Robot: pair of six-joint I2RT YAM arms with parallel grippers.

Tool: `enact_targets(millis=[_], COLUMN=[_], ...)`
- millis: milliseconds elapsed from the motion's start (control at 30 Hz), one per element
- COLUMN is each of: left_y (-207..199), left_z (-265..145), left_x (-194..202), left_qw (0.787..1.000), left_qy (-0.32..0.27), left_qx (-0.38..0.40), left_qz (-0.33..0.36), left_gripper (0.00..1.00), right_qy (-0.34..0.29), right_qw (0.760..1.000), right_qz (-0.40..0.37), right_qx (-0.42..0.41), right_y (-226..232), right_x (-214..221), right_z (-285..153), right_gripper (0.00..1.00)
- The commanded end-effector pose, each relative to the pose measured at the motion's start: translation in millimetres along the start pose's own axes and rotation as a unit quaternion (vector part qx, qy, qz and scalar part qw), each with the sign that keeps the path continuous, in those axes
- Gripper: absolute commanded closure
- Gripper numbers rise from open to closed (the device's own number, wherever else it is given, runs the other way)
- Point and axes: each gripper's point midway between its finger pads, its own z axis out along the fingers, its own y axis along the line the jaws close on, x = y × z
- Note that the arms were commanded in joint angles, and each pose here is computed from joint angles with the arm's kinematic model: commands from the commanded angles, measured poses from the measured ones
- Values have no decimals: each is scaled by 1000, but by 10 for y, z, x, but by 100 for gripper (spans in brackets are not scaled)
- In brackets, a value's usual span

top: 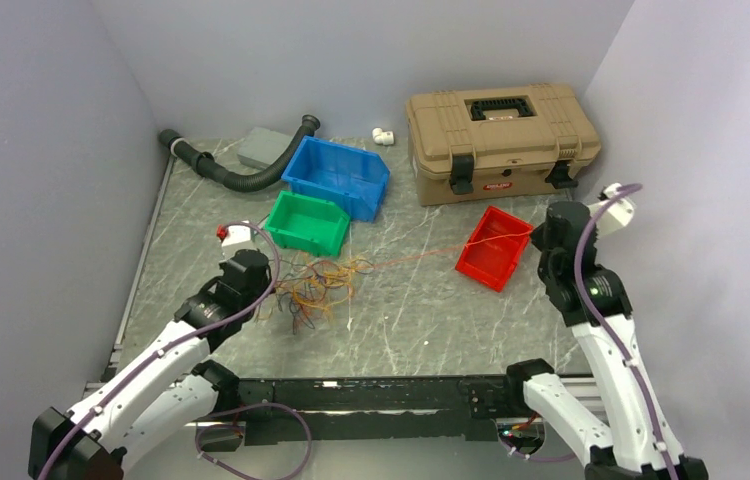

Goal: Untangle the cables

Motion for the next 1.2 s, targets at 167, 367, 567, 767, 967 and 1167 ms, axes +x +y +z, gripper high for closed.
enact_targets(millis=[167, 367, 567, 767, 967, 1167], left_y=[73, -411, -594, -572, -536, -562], left_z=[-13, -63, -101, -75, -78, -77], left_x=[18, -39, -33, -46, -60, -61], left_qw=[1000, 990, 981, 983, 984, 983], left_qy=[-10, -22, -25, -21, -26, -28], left_qx=[-6, 137, 190, 178, 170, 177], left_qz=[-21, 23, 25, 34, 37, 35], left_gripper=[100, 100, 100, 100, 100, 100], right_qy=[-44, 116, 213, 277, 297, 320], right_qw=[998, 930, 857, 765, 707, 715], right_qz=[14, -143, -214, -316, -339, -299], right_qx=[-49, -317, -416, -489, -545, -545], right_y=[206, 977, 1258, 1682, 1969, 2207], right_x=[-395, 443, 1361, 2252, 2787, 3075], right_z=[-162, -344, -592, -898, -998, -893], right_gripper=[100, 64, 30, 24, 26, 37])
